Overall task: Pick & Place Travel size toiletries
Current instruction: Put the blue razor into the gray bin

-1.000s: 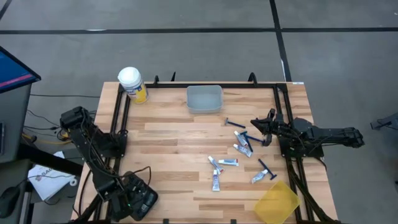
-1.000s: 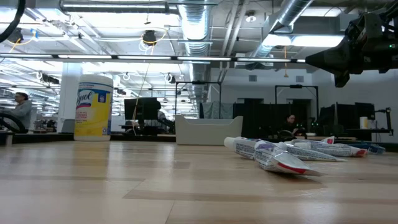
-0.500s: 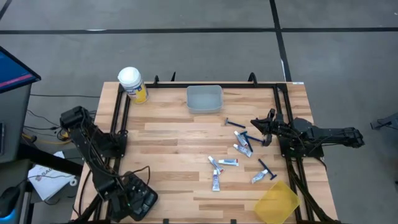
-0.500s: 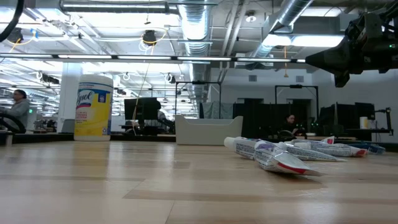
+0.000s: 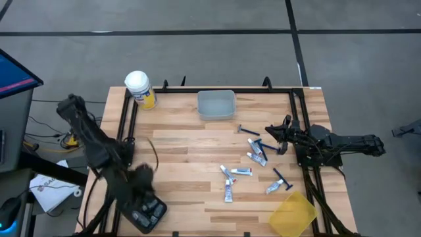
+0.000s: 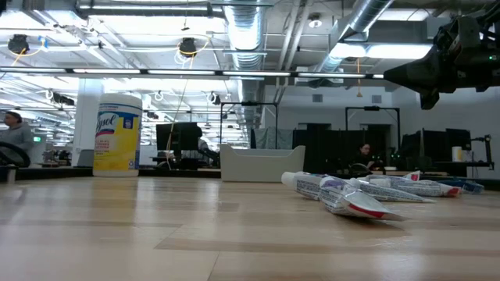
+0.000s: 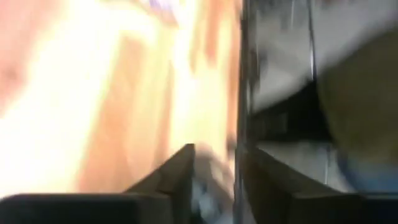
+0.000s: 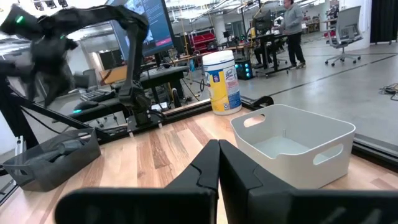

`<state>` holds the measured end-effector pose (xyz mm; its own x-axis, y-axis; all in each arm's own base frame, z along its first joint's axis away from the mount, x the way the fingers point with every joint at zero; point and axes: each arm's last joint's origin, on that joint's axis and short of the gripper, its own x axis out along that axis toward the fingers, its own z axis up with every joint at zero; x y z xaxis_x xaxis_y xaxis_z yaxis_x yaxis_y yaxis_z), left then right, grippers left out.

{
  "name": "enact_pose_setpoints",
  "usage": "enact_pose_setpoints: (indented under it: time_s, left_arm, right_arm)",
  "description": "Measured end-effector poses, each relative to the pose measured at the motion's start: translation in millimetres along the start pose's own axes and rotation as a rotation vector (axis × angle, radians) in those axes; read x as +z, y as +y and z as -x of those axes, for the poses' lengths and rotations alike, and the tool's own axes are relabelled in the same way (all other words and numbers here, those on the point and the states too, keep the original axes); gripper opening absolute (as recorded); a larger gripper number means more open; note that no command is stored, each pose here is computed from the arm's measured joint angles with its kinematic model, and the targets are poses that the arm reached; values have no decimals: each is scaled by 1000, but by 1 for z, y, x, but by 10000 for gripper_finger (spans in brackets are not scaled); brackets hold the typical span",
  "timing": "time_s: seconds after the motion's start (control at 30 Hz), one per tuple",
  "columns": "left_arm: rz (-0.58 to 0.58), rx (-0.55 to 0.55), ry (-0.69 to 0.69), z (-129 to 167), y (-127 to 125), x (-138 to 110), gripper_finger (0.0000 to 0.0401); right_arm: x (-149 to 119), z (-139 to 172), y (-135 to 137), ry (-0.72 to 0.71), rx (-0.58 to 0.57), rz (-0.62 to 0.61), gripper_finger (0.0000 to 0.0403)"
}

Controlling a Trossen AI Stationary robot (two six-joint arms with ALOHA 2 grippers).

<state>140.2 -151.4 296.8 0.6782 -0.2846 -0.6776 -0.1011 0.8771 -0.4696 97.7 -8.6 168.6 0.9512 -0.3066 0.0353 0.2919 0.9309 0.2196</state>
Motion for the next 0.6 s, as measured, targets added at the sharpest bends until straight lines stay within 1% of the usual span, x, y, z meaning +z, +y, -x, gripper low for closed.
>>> enact_pose_setpoints:
  time_s: [0.13, 0.17, 0.23, 0.3, 0.43, 0.6]
  left_arm:
    - [84, -1, -303, 46, 19, 18, 31]
    - [108, -7, -368, 58, 24, 21, 16]
    - [152, -27, -476, 80, 36, 24, 8]
    - [151, -52, -548, 99, 47, 26, 6]
    - [132, -114, -637, 130, 67, 27, 1]
    - [189, -159, -711, 151, 85, 26, 3]
  right_arm:
    - [0, 0, 0, 0, 0, 12, 0]
    - [0, 0, 0, 0, 0, 25, 0]
    - [0, 0, 0, -1, 0, 48, 0]
    - [2, 0, 0, 2, 0, 63, 0]
    - [7, 1, 1, -10, 2, 96, 0]
    - [10, 2, 2, -17, 3, 99, 0]
